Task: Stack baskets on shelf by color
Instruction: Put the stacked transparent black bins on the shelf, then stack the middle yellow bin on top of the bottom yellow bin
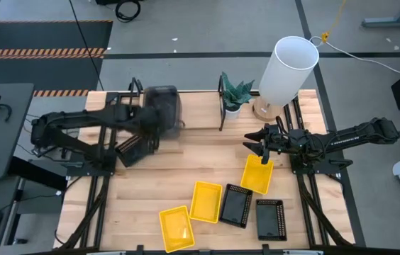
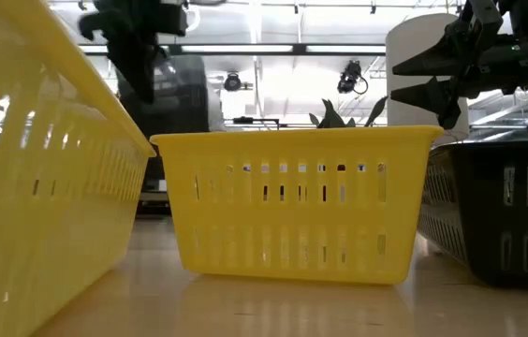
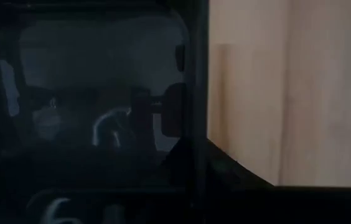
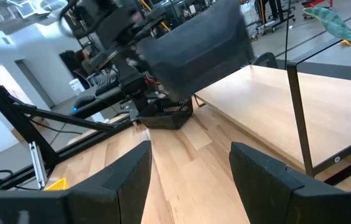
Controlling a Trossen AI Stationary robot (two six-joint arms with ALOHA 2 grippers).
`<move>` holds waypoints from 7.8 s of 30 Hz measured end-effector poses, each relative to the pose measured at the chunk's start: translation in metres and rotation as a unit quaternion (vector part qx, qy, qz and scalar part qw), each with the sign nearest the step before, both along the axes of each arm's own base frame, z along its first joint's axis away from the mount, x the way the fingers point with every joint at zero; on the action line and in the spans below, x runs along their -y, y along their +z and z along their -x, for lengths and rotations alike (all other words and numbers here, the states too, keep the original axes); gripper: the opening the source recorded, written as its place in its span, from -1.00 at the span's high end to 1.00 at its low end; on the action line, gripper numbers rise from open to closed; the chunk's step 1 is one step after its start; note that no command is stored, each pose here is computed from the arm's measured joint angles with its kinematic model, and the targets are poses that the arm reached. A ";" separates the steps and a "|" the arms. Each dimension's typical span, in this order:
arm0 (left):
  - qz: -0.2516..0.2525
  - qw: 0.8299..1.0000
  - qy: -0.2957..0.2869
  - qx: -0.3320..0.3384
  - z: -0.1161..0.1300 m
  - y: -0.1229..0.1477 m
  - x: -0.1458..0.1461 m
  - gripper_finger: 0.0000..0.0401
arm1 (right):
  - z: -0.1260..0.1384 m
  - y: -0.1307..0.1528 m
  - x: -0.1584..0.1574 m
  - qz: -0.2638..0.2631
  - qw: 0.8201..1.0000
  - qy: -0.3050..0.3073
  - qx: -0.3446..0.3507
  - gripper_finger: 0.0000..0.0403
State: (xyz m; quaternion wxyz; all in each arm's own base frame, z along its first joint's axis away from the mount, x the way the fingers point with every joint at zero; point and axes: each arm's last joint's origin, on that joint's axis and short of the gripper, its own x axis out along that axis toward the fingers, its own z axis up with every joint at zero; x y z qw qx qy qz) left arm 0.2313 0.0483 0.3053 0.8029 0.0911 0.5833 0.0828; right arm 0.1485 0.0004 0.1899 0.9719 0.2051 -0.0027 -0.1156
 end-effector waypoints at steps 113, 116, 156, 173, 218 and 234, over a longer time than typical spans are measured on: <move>0.132 0.981 -0.133 0.057 -0.138 -0.064 0.160 0.15 | 0.000 0.002 0.000 -0.001 1.000 0.000 0.011 -0.10; 0.131 0.978 -0.133 0.090 -0.153 -0.071 0.153 0.15 | 0.000 0.002 0.000 -0.001 1.000 0.000 0.011 -0.10; 0.107 0.976 -0.166 0.096 -0.197 -0.149 0.146 0.54 | 0.000 0.003 0.000 -0.001 1.000 0.000 0.015 -0.10; 0.115 0.977 -0.153 0.092 -0.191 -0.131 0.136 0.97 | 0.000 0.003 0.000 -0.001 1.000 0.000 0.015 -0.10; 0.156 0.980 0.087 0.085 -0.070 -0.057 0.231 0.95 | 0.000 0.004 0.000 -0.001 1.000 0.000 0.023 -0.10; 0.144 0.983 0.079 0.087 -0.062 -0.071 0.256 0.95 | 0.000 0.005 0.000 -0.001 1.000 0.000 0.024 -0.10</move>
